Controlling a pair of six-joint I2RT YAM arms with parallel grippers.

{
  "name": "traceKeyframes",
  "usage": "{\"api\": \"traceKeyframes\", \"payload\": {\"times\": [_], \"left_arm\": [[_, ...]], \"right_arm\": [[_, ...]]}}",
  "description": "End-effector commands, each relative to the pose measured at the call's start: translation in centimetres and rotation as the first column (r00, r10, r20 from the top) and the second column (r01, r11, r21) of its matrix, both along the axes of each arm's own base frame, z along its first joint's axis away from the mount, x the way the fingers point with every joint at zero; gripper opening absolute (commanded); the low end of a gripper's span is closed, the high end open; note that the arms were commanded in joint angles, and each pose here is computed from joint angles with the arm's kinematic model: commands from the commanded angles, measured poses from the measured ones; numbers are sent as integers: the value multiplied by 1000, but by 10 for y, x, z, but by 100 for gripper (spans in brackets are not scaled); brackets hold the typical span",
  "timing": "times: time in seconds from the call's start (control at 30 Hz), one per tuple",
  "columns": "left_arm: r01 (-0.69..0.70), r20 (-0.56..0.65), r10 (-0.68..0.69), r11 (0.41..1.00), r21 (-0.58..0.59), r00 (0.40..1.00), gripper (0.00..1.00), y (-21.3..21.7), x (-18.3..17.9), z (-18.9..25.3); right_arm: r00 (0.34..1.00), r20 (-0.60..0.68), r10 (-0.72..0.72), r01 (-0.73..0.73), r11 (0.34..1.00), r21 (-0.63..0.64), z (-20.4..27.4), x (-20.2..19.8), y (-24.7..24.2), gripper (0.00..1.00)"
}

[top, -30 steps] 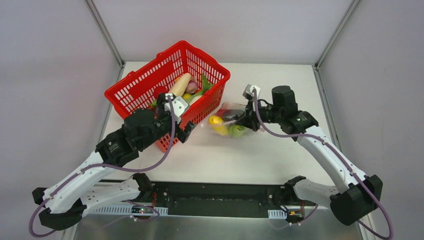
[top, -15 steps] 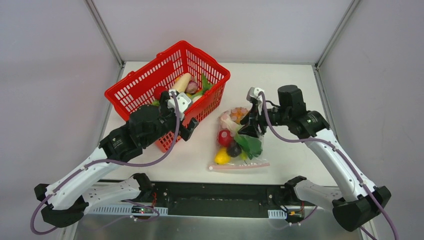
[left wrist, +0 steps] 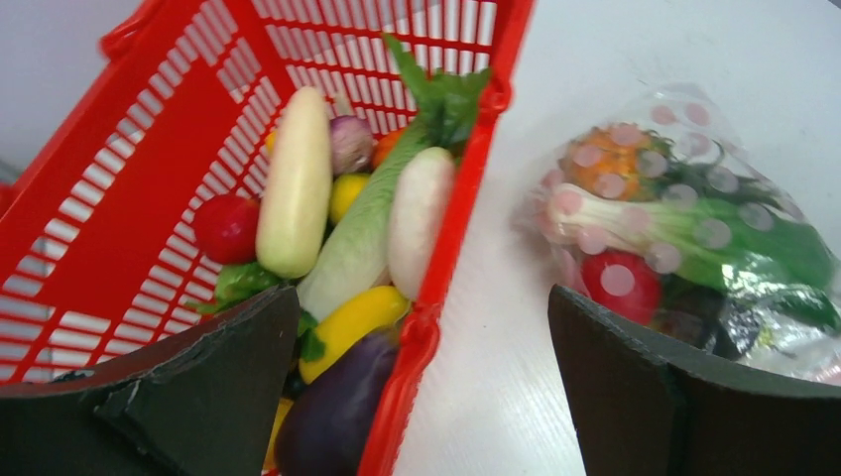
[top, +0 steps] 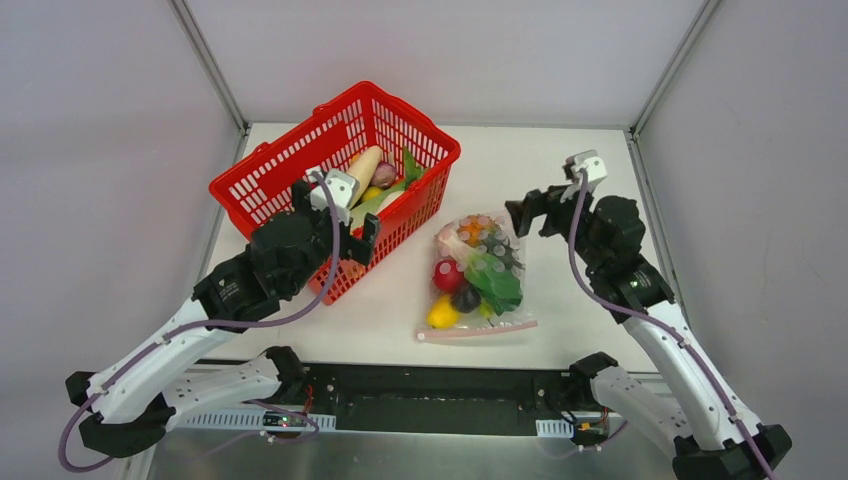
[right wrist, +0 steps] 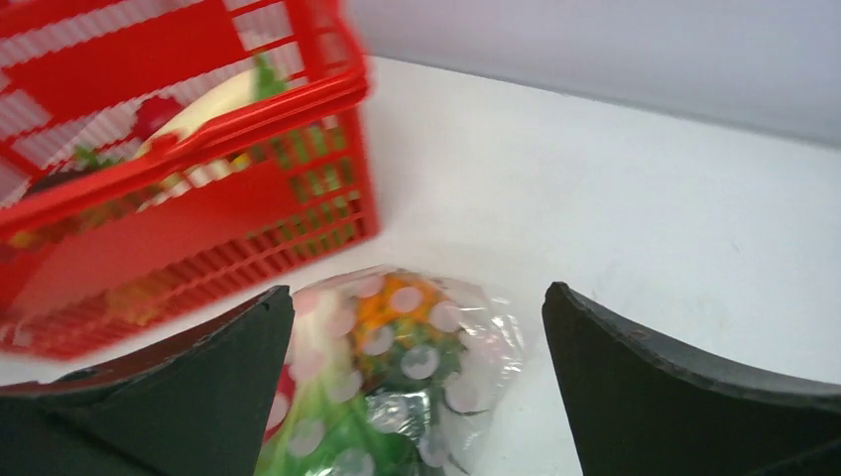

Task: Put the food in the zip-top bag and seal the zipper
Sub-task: Reset both arms

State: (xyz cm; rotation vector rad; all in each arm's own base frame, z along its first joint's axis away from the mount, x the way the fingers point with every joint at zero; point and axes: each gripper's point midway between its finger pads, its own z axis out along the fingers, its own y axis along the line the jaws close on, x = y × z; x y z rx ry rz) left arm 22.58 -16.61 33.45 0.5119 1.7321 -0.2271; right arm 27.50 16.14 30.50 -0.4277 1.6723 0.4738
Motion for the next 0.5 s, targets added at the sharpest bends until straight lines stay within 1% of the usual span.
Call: {"api": "traceKeyframes", "payload": {"times": [0.0, 0.1, 0.13, 0.2, 0.23, 0.3, 0.37, 0.47], "left_arm": [[-259, 67, 272, 953, -156, 960, 99, 46, 10, 26], [-389, 69, 406, 904, -175, 911, 99, 76, 10, 25], [-412, 62, 429, 893, -181, 901, 99, 84, 10, 24], [-403, 43, 418, 895, -194, 908, 99, 92, 13, 24], [-401, 22, 414, 893, -204, 910, 99, 97, 14, 23], [-451, -30, 457, 865, -219, 889, 99, 113, 17, 20], [-470, -89, 462, 853, -229, 882, 99, 120, 19, 16], [-552, -184, 521, 798, -241, 834, 99, 134, 28, 6]], "right_arm": [[921, -118, -372, 387, 907, 164, 18, 42, -65, 100], [884, -222, -413, 459, 856, 238, 9, 53, -81, 100], [879, -240, -412, 467, 845, 258, 7, 54, -83, 100], [879, -260, -400, 467, 832, 299, 7, 56, -84, 100], [877, -267, -399, 471, 823, 318, 7, 57, -85, 100], [886, -283, -367, 453, 816, 359, 8, 56, -80, 100], [890, -288, -353, 445, 810, 382, 10, 56, -78, 100], [896, -277, -348, 436, 808, 397, 13, 54, -77, 100]]}}
